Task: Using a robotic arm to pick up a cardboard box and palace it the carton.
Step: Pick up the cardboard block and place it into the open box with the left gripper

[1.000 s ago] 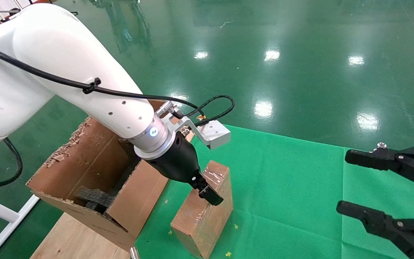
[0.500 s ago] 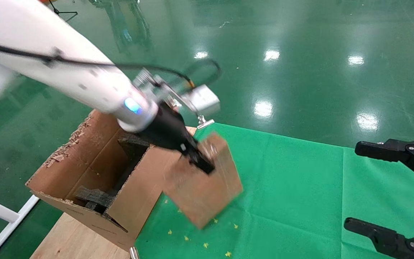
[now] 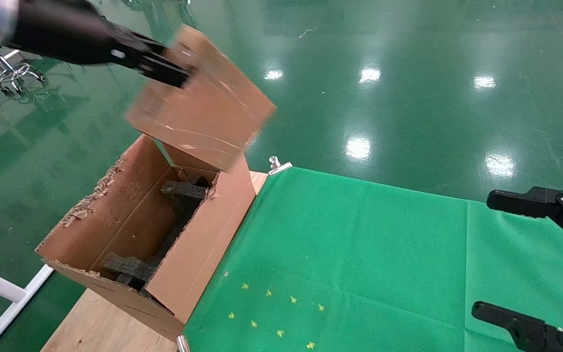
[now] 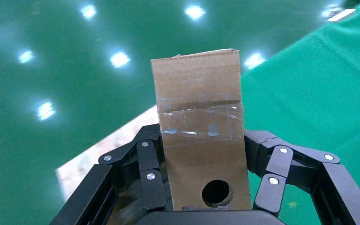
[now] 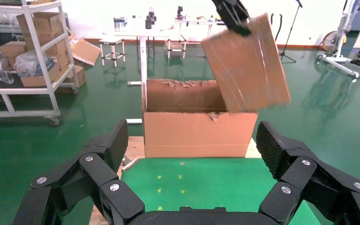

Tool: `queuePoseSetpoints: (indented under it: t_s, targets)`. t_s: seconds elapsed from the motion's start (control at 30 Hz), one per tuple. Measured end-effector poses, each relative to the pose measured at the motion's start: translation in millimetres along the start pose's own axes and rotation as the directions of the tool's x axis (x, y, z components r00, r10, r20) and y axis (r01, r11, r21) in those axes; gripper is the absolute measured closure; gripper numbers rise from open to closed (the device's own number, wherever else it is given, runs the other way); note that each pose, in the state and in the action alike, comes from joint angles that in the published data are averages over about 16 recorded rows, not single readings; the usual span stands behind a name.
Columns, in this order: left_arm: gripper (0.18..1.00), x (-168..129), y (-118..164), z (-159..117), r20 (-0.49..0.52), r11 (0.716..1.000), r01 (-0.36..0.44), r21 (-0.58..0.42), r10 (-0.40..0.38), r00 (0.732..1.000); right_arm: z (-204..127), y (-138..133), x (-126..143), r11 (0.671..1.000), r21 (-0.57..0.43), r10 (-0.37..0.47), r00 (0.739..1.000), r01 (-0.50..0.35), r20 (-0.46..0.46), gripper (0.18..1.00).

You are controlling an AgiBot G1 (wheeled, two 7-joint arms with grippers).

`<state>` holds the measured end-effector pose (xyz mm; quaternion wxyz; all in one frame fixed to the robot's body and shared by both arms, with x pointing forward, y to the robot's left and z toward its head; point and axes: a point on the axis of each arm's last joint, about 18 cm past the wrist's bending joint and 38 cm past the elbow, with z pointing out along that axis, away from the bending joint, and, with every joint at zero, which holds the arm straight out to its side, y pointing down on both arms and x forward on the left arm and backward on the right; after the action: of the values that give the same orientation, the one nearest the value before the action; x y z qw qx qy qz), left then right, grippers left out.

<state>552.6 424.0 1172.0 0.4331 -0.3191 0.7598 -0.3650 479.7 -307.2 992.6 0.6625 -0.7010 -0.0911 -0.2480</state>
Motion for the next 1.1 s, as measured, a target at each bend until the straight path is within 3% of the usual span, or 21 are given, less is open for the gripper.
queuePoseSetpoints:
  t_s: [0.23,0.5,0.77,1.1]
  targets:
    - [0.823,-48,54,-10,0.088,0.995,0.02,-0.1,-0.012,0.996,0,0,0,1.0,0.0,0.0,1.0,0.0,0.0,0.179]
    - [0.825,-76,116,15,0.179,0.966,0.048,-0.253,-0.002,0.984,0,0,0,1.0,0.0,0.0,1.0,0.0,0.0,0.178]
    - [0.826,-87,152,43,0.261,0.943,0.103,-0.317,-0.018,0.965,0,0,0,1.0,0.0,0.0,1.0,0.0,0.0,0.178]
    - [0.83,-78,184,73,0.281,0.912,0.192,-0.364,-0.089,0.956,0,0,0,1.0,0.0,0.0,1.0,0.0,0.0,0.178]
